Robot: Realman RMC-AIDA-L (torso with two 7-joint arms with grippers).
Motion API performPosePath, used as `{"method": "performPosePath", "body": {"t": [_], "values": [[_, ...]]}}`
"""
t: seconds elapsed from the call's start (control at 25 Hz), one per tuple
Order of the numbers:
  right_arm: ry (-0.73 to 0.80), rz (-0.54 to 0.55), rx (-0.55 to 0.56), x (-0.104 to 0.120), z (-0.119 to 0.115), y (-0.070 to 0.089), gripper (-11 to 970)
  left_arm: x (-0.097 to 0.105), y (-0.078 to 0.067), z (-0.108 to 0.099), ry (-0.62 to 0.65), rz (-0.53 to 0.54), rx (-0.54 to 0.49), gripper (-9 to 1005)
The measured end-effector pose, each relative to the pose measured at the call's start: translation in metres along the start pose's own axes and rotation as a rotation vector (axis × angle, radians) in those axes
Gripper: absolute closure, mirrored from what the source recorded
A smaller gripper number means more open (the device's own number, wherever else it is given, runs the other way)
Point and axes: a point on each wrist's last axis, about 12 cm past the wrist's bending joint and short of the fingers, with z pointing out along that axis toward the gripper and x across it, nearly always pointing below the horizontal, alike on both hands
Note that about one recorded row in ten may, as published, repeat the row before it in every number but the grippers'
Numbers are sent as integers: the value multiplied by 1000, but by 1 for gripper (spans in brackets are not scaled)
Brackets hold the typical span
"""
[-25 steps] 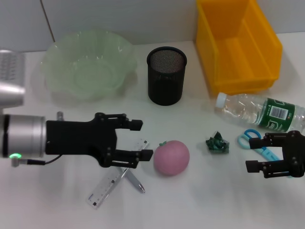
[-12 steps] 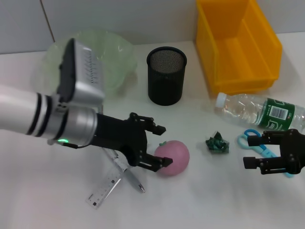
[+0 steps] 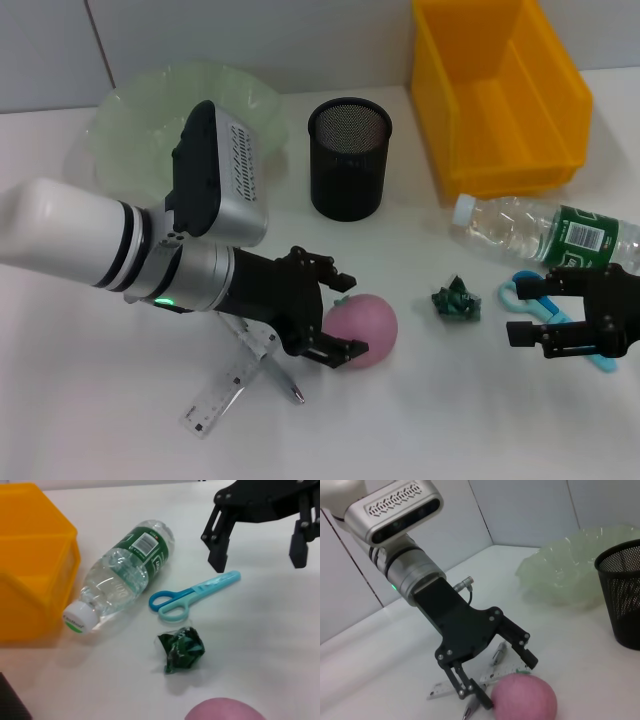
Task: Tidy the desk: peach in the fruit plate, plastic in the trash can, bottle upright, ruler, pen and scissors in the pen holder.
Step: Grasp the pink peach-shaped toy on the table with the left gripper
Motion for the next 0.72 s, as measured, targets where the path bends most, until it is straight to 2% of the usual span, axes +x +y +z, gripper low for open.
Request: {"method": "performPosePath", "body": {"t": [0.4,0.64,0.72], "values": [[1,-1,7,0,0,-1,174,0,-3,9,29,18,-5,298],[1,-2,8,-1,0,-1,175,-1,-6,11,-11,4,-7,308],[1,-2,8,-1,0,-1,175,-1,-7,11,-21,1,-6,364]]}}
